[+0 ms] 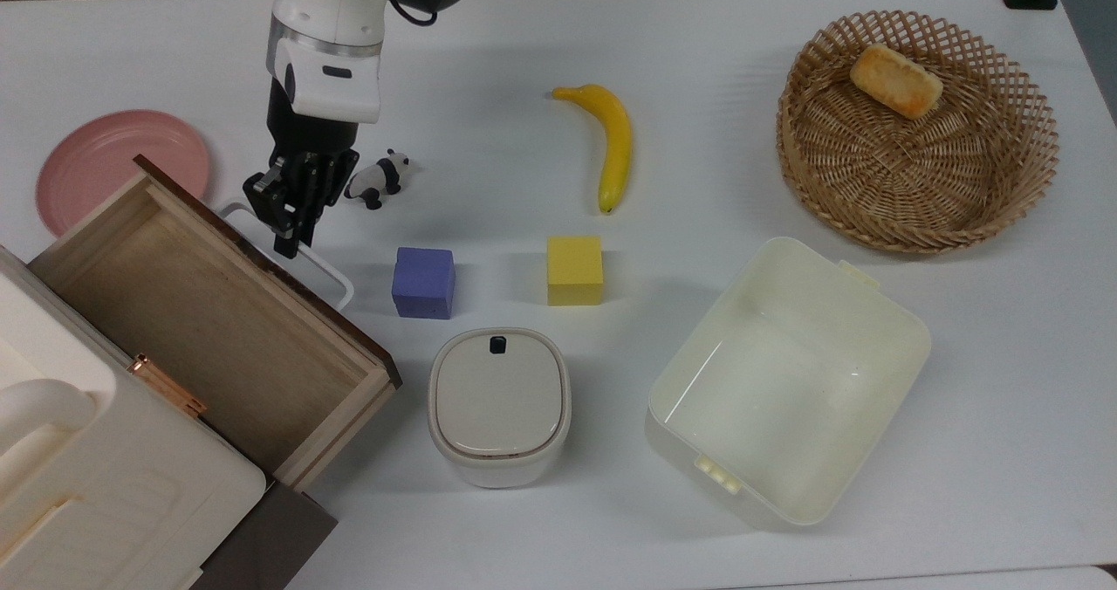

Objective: Open the drawer

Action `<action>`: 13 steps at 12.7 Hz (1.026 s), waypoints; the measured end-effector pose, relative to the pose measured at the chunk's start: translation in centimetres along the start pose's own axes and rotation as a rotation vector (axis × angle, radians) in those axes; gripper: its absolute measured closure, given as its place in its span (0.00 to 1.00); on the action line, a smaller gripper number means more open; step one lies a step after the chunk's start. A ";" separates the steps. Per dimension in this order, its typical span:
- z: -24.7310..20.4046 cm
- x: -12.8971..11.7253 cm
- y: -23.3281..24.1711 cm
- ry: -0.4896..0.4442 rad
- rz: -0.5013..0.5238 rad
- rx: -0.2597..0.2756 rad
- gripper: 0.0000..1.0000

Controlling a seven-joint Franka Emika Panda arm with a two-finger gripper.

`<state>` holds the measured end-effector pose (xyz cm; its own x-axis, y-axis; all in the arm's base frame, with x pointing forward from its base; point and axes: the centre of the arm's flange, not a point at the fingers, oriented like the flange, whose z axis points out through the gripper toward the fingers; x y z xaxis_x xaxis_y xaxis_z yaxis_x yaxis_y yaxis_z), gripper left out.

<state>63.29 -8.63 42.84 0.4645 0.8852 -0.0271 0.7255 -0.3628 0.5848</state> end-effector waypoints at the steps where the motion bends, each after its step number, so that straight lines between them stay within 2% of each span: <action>1: -0.1 0.4 -0.2 0.005 -0.006 0.000 0.75; 2: -0.4 1.4 -0.4 0.014 -0.018 -0.002 0.60; 4: -0.8 2.0 -0.5 0.021 -0.025 -0.003 0.39; 5: -1.0 2.0 -0.5 0.013 -0.024 0.003 0.26; 6: -1.3 1.9 -0.4 -0.005 -0.011 0.017 0.17; 8: -3.4 3.1 -0.1 -0.055 0.110 0.059 0.16; 10: -6.9 6.6 -0.4 -0.083 0.262 0.159 0.13; 13: -11.1 8.6 -0.1 -0.095 0.433 0.284 0.12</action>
<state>61.60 2.22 51.54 0.7865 0.6114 0.0874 0.5601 -0.7657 0.3161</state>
